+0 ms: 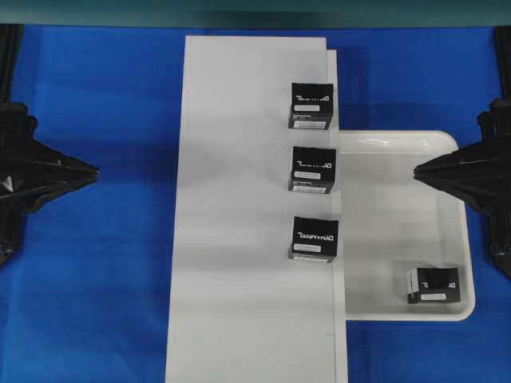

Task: Place the box from the white plastic tray onto the white base.
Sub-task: 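Move the right gripper over the black-and-white box in the tray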

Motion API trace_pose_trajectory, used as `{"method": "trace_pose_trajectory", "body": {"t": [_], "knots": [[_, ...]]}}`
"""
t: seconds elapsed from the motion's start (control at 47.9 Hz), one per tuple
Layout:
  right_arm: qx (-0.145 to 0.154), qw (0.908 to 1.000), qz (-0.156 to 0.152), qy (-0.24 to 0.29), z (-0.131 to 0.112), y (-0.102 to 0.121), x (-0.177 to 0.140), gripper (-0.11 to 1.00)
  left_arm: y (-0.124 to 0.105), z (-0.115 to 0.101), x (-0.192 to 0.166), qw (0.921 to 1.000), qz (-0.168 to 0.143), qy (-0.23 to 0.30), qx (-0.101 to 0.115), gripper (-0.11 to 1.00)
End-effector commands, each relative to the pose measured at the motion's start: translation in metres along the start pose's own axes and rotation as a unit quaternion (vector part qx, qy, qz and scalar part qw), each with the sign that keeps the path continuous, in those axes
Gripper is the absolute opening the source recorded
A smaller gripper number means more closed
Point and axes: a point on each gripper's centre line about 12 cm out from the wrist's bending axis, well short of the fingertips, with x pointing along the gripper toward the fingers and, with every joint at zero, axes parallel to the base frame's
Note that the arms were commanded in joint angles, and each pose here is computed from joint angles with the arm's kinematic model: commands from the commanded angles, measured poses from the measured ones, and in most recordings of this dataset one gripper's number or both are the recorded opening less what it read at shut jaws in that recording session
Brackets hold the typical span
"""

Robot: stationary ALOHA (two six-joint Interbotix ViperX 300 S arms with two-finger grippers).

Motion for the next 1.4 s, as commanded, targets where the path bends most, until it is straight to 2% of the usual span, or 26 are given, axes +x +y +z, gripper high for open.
{"method": "trace_pose_trajectory", "body": {"t": [0.0, 0.042, 0.104, 0.188, 0.334, 0.48, 0.709, 0.73, 0.876, 0.96, 0.981, 1.043, 1.168, 1.377], "knots": [[0.008, 0.9999, 0.002, -0.011, 0.009, 0.001, 0.002, 0.14, -0.001, 0.008, 0.002, 1.0, -0.003, -0.003, 0.001, 0.14], [0.027, 0.9996, -0.001, 0.002, 0.012, 0.001, 0.003, 0.12, 0.0, 0.01, 0.002, 1.0, -0.002, -0.001, 0.001, 0.12], [0.054, 0.9977, -0.004, 0.04, 0.015, 0.0, 0.004, 0.03, 0.0, 0.013, 0.004, 1.0, -0.001, 0.005, 0.001, 0.03], [0.07, 0.9928, -0.001, 0.097, 0.022, 0.002, 0.004, -0.02, 0.0, 0.018, 0.005, 0.9999, -0.001, 0.013, 0.001, -0.05], [0.079, 0.9773, 0.008, 0.196, 0.039, 0.007, 0.0, -0.02, 0.0, 0.02, 0.006, 0.9996, -0.001, 0.029, 0.001, -0.07], [0.082, 0.9542, 0.019, 0.287, 0.042, 0.014, -0.002, -0.02, 0.0, 0.02, 0.006, 0.9994, -0.001, 0.035, -0.002, -0.07], [0.081, 0.9029, 0.051, 0.419, 0.038, 0.034, 0.002, -0.02, 0.0, 0.02, 0.006, 0.9994, -0.001, 0.035, -0.002, -0.07], [0.079, 0.8956, 0.056, 0.434, 0.037, 0.037, 0.003, -0.02, 0.0, 0.02, 0.006, 0.9994, -0.001, 0.035, -0.002, -0.07], [0.07, 0.8593, 0.075, 0.501, 0.026, 0.054, 0.008, -0.02, 0.0, 0.021, 0.006, 0.9994, -0.001, 0.035, -0.003, -0.07], [0.07, 0.8368, 0.073, 0.538, 0.016, 0.061, 0.012, -0.02, 0.0, 0.021, 0.006, 0.9994, -0.001, 0.035, -0.003, -0.07], [0.071, 0.8287, 0.07, 0.551, 0.012, 0.063, 0.014, -0.02, 0.0, 0.021, 0.006, 0.9994, 0.0, 0.034, -0.002, -0.07], [0.075, 0.8141, 0.063, 0.572, 0.004, 0.066, 0.017, -0.02, 0.0, 0.02, 0.006, 0.9994, 0.0, 0.035, -0.003, -0.07], [0.072, 0.7881, 0.053, 0.609, -0.013, 0.069, 0.022, -0.02, 0.0, 0.021, 0.006, 0.9994, 0.0, 0.035, -0.003, -0.07], [0.065, 0.7596, 0.044, 0.646, -0.041, 0.071, 0.018, 0.01, 0.0, 0.021, 0.006, 0.9994, 0.0, 0.035, -0.002, -0.07]]}}
